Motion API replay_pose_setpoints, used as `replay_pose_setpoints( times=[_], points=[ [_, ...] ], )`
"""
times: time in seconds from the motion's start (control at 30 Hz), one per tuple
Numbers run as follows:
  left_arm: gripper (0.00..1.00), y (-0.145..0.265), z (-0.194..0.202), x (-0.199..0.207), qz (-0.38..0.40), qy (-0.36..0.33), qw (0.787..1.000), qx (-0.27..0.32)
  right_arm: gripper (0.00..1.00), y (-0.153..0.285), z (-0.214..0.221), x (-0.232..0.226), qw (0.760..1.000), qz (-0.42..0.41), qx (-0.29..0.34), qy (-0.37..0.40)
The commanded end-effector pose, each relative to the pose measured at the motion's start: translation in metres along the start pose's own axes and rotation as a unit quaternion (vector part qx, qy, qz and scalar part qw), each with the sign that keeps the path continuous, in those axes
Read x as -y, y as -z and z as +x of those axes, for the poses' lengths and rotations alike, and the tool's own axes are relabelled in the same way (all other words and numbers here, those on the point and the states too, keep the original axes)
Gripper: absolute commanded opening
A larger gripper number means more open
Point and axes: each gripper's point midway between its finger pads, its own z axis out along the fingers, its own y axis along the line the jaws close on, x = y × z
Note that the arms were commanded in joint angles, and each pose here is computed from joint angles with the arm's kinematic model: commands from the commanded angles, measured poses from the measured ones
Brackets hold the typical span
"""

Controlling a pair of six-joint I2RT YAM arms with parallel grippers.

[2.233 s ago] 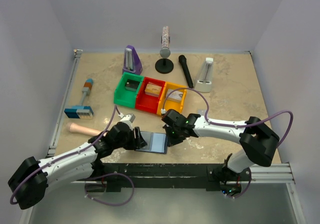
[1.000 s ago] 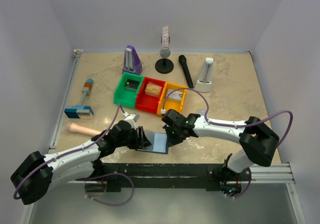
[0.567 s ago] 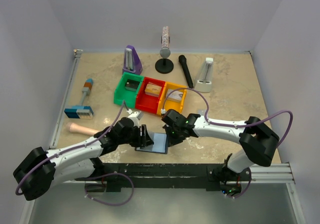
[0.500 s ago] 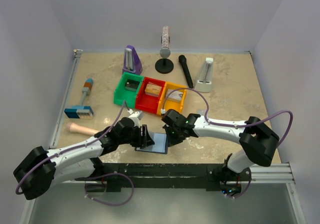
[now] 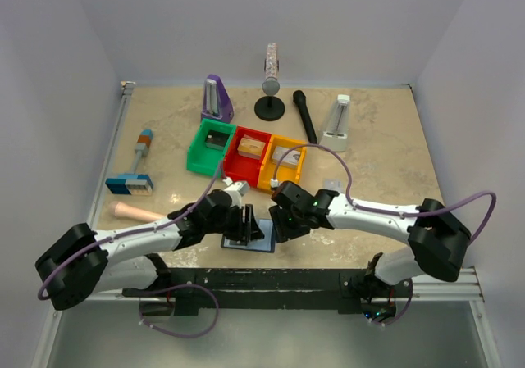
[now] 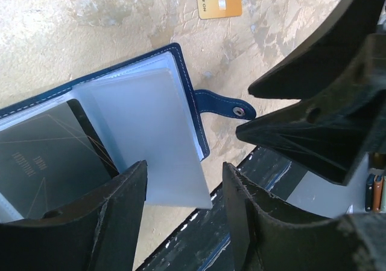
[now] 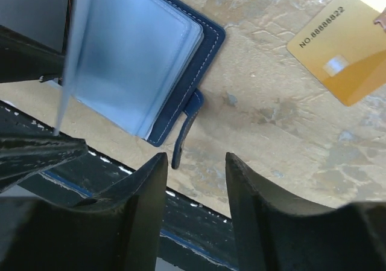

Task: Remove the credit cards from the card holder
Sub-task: Remove the credit card from the card holder.

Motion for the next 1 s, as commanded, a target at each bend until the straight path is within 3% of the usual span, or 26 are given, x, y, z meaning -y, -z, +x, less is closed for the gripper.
replay_pose_setpoints(
  times=[0.0, 0.57, 0.8, 0.97],
  points=[
    [0.57, -0.005, -0.016, 0.025, 0.038, -0.015, 0.999, 0.015, 0.49, 0.012, -0.002, 0.011, 0.999, 0.019, 0.026, -0.008],
    [0.56, -0.026, -0.013, 0.024, 0.033, -0.018, 0.999, -0.009, 0.44, 0.032, -0.021, 0.008, 0.996, 0.005, 0.088, -0.02],
    [0.56, -0.005, -0.025, 0.03, 0.04, -0.029, 0.998, 0.034, 0.46, 0.033, -0.028, 0.003, 0.993, -0.016, 0.118, -0.028],
    [0.56, 0.018, -0.033, 0.03, 0.038, -0.029, 0.996, 0.072, 0.42, 0.039, -0.034, -0.009, 0.992, -0.036, 0.118, -0.024]
  ],
)
